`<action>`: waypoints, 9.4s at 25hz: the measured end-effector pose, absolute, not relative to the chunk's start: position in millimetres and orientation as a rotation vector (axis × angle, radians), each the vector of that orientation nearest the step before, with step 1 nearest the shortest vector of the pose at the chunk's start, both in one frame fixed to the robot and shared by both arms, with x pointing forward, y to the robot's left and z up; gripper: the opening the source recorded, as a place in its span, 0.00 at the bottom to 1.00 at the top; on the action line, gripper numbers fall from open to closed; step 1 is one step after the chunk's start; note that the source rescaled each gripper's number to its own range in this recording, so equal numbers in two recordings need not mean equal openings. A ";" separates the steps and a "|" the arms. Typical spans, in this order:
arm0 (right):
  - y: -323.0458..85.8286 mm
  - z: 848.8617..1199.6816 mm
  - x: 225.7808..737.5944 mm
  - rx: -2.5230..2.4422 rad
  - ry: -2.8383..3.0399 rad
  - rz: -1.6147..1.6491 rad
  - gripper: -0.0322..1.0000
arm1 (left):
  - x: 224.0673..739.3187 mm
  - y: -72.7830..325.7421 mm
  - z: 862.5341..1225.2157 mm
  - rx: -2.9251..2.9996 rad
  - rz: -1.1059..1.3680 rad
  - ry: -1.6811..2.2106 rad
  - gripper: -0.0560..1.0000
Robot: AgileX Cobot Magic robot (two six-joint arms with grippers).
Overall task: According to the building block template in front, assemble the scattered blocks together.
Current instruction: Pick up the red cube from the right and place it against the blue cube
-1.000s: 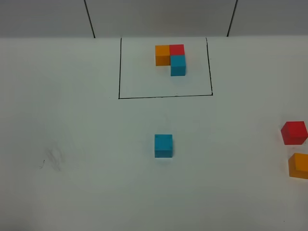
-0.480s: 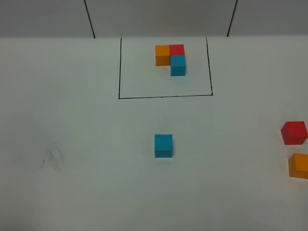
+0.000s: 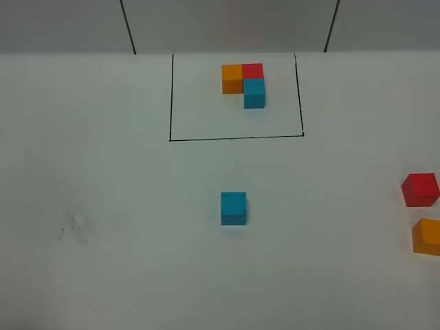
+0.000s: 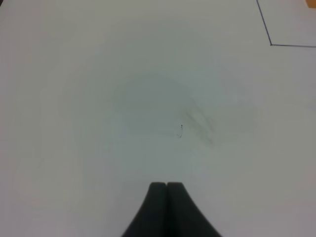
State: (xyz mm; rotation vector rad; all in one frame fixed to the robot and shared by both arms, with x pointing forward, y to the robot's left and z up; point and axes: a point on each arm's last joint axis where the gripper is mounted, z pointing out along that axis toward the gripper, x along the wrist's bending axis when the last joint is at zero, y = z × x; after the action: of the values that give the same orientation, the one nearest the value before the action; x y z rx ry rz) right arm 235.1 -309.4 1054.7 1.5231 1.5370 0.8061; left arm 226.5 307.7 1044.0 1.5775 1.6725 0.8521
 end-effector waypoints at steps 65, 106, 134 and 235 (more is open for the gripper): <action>-291.4 891.5 522.5 1.846 2.088 0.446 0.85 | 226.7 307.7 1043.8 1.582 0.854 1.669 0.05; -258.3 996.2 521.0 1.600 2.087 0.652 0.45 | 226.7 307.7 1043.8 1.582 0.854 1.670 0.05; -122.9 1040.4 524.4 1.031 2.411 0.875 0.45 | 226.7 307.7 1043.8 1.582 0.854 1.670 0.05; -41.0 922.2 556.7 2.074 2.126 0.793 0.45 | 226.7 308.9 1043.9 1.581 0.869 1.676 0.05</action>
State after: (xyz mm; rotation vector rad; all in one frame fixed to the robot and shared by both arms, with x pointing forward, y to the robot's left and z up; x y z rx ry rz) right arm 556.7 -41.0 922.2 2.0736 2.1263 0.7927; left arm 226.7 308.9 1043.9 1.5811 1.6763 0.8692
